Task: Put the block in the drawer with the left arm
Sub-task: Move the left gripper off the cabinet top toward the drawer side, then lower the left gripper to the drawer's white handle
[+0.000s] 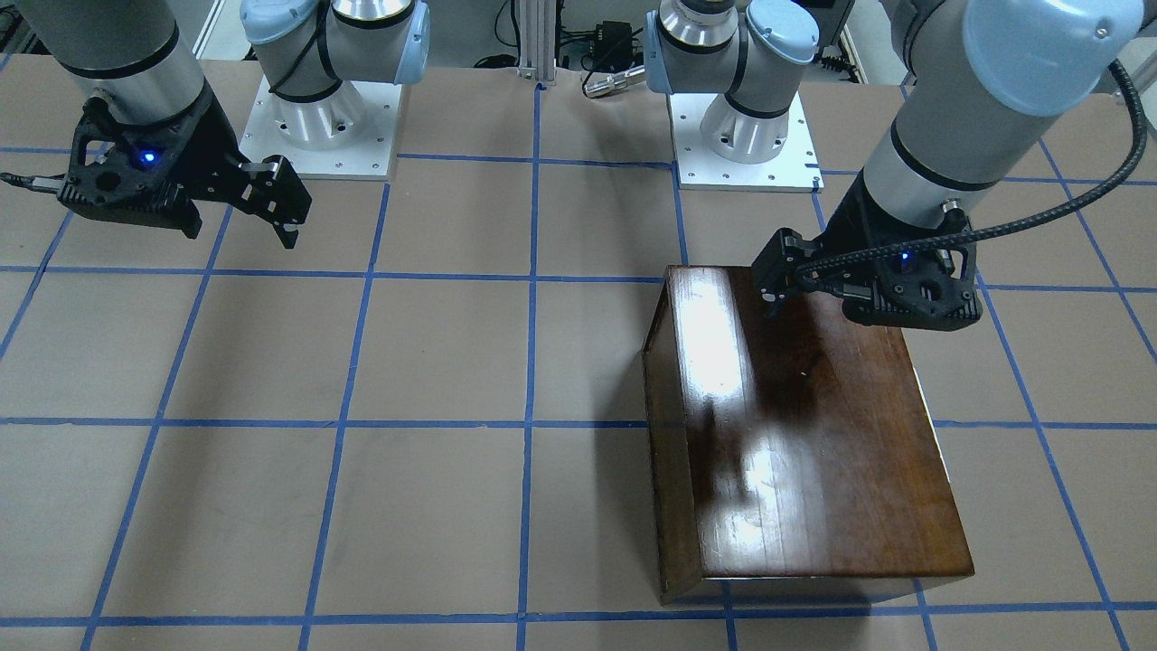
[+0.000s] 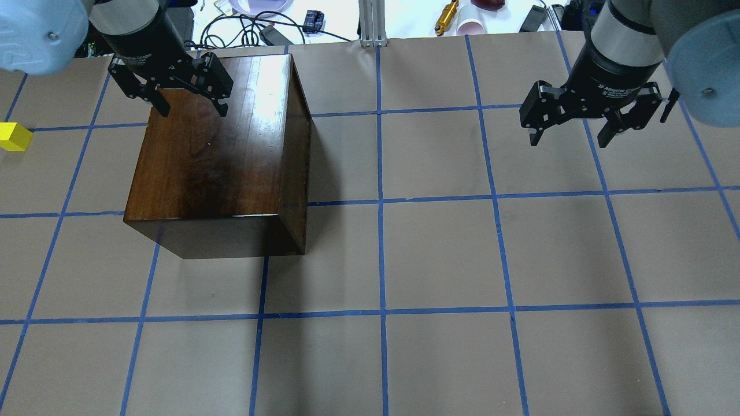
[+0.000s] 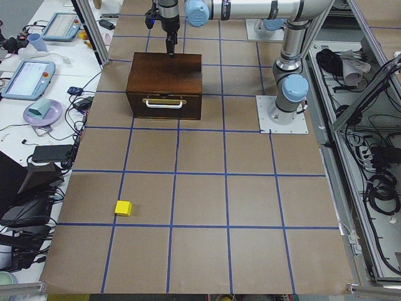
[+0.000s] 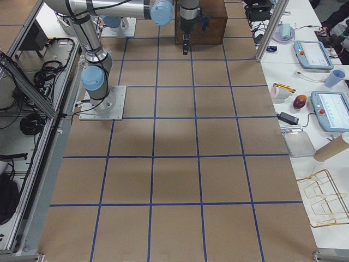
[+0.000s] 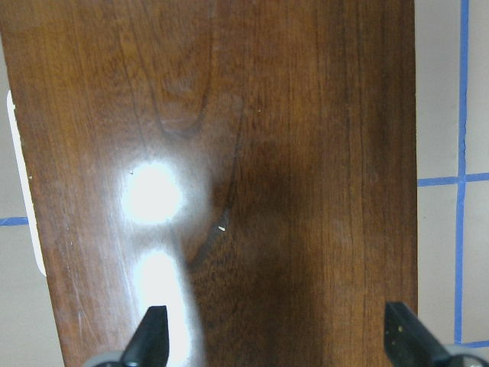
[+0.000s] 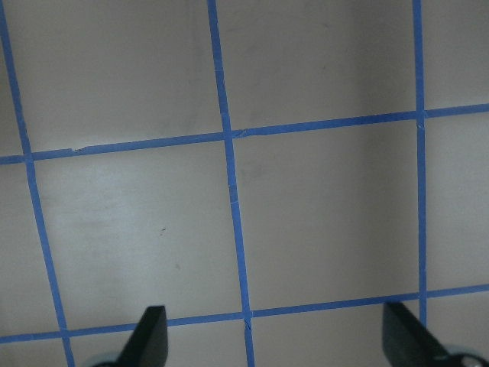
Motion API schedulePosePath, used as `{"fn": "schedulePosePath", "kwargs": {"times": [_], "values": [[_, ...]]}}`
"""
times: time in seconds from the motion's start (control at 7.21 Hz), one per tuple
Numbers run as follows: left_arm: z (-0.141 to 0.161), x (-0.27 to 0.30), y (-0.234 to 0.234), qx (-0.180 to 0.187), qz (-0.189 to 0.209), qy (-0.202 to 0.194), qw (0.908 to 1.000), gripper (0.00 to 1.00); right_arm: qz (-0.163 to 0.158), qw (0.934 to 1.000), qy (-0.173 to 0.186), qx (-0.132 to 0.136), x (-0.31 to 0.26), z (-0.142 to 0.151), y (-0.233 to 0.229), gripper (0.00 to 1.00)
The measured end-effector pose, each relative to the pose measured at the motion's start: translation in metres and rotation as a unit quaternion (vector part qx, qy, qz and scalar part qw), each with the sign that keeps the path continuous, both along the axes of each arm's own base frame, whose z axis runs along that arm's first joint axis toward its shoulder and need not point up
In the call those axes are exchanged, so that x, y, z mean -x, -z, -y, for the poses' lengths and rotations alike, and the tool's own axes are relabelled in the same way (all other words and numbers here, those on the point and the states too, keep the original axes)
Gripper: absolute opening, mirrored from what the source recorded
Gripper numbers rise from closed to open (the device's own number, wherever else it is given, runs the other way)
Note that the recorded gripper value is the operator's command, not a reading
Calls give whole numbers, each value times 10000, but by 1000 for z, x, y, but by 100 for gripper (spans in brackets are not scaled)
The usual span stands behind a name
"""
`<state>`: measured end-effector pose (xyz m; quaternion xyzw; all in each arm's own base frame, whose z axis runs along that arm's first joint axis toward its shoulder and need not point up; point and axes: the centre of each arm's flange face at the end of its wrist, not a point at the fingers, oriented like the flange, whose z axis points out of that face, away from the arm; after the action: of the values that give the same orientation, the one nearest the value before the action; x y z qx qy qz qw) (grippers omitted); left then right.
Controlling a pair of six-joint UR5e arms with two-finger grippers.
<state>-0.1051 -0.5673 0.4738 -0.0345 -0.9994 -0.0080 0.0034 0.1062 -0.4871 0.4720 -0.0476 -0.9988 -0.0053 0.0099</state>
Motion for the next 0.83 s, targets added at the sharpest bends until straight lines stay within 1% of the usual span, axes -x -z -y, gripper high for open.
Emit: {"fn": "schedulePosePath", "kwargs": {"times": [0.42, 0.55, 0.83], "values": [[4, -17, -2, 18, -46, -145, 9999, 100, 0, 10000, 2, 2, 0, 0, 0, 100], [8, -37, -5, 53, -103, -224, 9997, 100, 0, 10000, 2, 1, 0, 0, 0, 100], [17, -108, -13, 111, -301, -220, 9992, 100, 0, 10000, 1, 1, 0, 0, 0, 100]]}}
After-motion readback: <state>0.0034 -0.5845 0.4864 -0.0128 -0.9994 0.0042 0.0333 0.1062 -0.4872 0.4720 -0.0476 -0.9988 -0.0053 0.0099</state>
